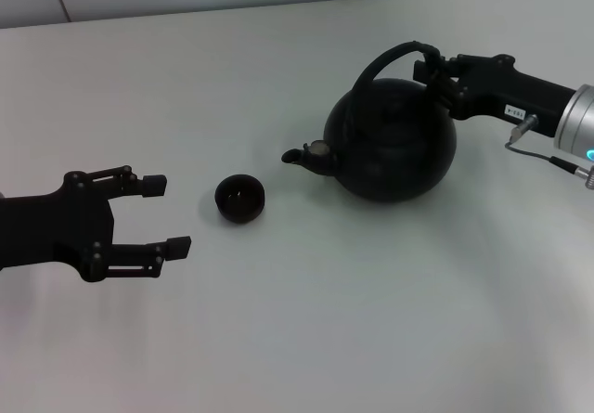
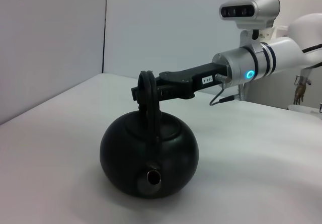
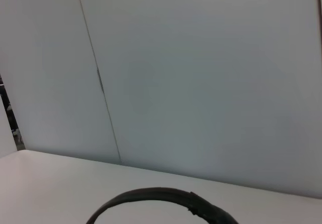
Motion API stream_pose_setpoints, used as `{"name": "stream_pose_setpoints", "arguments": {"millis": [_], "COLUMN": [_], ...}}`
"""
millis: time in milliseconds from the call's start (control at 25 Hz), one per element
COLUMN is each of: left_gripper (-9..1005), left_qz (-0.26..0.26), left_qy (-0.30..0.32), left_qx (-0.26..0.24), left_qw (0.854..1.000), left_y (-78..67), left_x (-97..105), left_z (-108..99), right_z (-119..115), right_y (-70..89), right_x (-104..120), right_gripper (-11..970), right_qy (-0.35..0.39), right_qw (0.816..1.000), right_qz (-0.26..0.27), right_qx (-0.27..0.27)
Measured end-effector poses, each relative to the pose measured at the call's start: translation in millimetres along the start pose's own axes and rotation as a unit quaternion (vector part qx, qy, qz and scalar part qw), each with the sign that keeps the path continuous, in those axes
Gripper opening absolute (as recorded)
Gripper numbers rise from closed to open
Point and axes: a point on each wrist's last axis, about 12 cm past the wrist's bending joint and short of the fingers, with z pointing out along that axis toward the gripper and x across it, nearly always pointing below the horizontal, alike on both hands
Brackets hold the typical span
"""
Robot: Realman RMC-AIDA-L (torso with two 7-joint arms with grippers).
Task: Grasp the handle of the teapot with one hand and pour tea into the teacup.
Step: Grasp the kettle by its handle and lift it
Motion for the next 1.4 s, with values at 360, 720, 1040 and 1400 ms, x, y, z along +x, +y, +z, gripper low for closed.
{"name": "stream_pose_setpoints", "arguments": {"millis": [360, 720, 1040, 1400], "left_gripper": [859, 859, 859, 859], "left_qz": [0.000, 0.005, 0.005, 0.005], "left_qy": [0.000, 0.000, 0.000, -0.001], "left_qx": [0.000, 0.000, 0.000, -0.001], "left_qw": [1.000, 1.000, 1.000, 1.000], "left_y": [0.1, -0.1, -0.1, -0.3], "left_x": [0, 0, 0, 0], "left_z": [0, 1, 1, 2], "right_z": [0, -3, -2, 2], "right_y": [0.7, -1.0, -1.3, -1.1], "right_x": [5, 7, 3, -3], "right_gripper": [154, 138, 137, 135], "right_qy": [0.005, 0.005, -0.016, -0.021], "right_qw": [1.000, 1.000, 1.000, 1.000], "right_qz": [0.010, 0.013, 0.005, -0.004], "right_qx": [0.002, 0.010, 0.014, 0.008]}}
